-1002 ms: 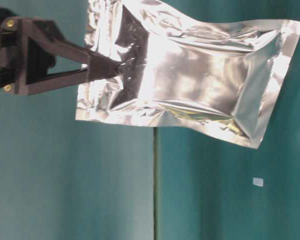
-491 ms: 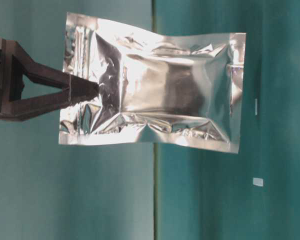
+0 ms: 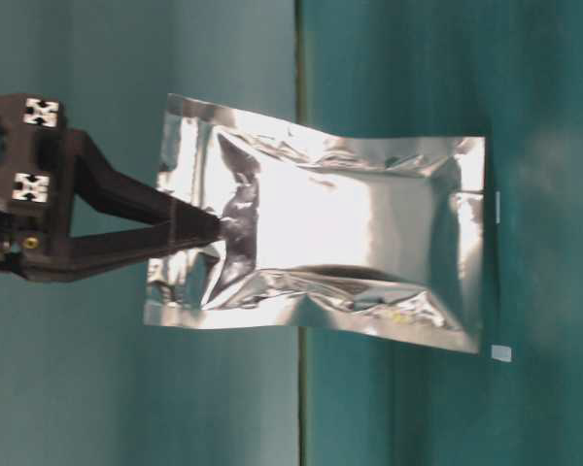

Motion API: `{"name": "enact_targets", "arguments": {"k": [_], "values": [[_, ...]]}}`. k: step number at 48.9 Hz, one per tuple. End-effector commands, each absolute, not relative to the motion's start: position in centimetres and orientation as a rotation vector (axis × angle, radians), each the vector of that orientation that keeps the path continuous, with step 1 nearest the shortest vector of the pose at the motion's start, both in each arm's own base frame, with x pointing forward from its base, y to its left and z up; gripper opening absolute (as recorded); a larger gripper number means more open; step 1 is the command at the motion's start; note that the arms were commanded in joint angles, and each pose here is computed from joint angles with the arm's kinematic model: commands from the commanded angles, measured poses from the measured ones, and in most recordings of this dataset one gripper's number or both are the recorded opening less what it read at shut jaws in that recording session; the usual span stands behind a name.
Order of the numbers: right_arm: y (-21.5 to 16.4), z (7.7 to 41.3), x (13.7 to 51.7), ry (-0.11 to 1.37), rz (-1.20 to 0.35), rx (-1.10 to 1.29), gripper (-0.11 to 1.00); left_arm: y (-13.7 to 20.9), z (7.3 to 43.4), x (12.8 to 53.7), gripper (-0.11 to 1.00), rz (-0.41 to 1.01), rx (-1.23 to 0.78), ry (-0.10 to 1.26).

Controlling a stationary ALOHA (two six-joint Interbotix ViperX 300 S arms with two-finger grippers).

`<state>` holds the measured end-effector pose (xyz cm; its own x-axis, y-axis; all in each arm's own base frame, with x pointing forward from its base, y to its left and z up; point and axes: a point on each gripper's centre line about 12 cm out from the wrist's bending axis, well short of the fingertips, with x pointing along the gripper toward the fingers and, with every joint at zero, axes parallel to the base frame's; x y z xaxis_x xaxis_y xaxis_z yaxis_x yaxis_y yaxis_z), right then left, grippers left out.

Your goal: Hand over the silver zip bag and make it stand upright.

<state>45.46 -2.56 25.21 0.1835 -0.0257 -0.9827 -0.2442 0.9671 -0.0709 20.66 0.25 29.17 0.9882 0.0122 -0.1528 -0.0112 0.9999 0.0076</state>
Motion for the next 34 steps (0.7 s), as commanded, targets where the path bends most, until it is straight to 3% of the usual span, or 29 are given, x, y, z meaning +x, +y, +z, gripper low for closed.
{"name": "enact_targets", "arguments": {"k": [1, 34], "values": [[-2.29, 26.25, 45.67, 1.354, 0.159, -0.251, 0.03, 0.29, 29.64, 20.76, 0.0, 0.013, 0.008, 0.14], [-2.16, 25.86, 45.32, 1.401, 0.161, -0.241, 0.03, 0.32, 29.48, 20.77, 0.0, 0.015, 0.005, 0.144]]}}
